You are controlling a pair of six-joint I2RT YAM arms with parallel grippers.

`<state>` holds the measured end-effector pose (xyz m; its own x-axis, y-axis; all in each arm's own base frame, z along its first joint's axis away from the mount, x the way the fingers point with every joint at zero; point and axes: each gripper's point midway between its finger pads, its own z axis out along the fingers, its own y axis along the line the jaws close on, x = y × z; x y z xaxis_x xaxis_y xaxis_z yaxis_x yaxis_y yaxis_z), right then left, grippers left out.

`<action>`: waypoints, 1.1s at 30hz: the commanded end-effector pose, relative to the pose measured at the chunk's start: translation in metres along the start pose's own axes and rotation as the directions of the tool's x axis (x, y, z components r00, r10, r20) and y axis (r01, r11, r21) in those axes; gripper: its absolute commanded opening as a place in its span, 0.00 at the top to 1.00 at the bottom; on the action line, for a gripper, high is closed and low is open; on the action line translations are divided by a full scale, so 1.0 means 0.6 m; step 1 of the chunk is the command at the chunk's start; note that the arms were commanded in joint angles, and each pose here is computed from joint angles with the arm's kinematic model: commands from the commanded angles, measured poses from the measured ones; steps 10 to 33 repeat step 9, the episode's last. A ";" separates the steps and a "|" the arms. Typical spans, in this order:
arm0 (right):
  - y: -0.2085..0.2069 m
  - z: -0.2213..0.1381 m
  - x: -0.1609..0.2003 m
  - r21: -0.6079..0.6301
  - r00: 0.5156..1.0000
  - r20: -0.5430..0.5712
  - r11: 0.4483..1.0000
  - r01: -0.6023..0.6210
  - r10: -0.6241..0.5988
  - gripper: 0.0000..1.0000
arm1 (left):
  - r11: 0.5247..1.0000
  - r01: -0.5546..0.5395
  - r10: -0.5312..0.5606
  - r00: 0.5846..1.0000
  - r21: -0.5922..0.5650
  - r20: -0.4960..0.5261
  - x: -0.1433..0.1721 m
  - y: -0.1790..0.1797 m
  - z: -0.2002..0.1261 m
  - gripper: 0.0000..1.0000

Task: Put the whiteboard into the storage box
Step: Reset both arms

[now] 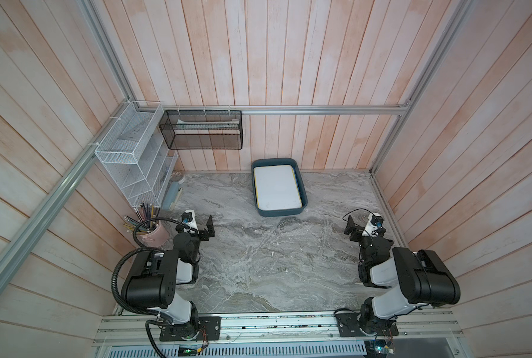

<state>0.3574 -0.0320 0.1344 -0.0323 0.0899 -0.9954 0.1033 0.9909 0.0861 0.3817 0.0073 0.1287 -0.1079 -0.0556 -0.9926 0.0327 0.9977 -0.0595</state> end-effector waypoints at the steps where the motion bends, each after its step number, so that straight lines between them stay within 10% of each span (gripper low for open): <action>1: -0.008 0.001 -0.008 0.022 1.000 0.022 1.000 -0.018 0.018 0.02 | 0.999 -0.027 0.027 1.000 0.040 -0.008 -0.005 -0.011 0.009 0.00; 33: -0.008 0.002 -0.009 0.022 1.000 0.023 1.000 -0.018 0.018 0.02 | 0.999 -0.027 0.027 1.000 0.039 -0.006 -0.004 -0.012 0.008 0.00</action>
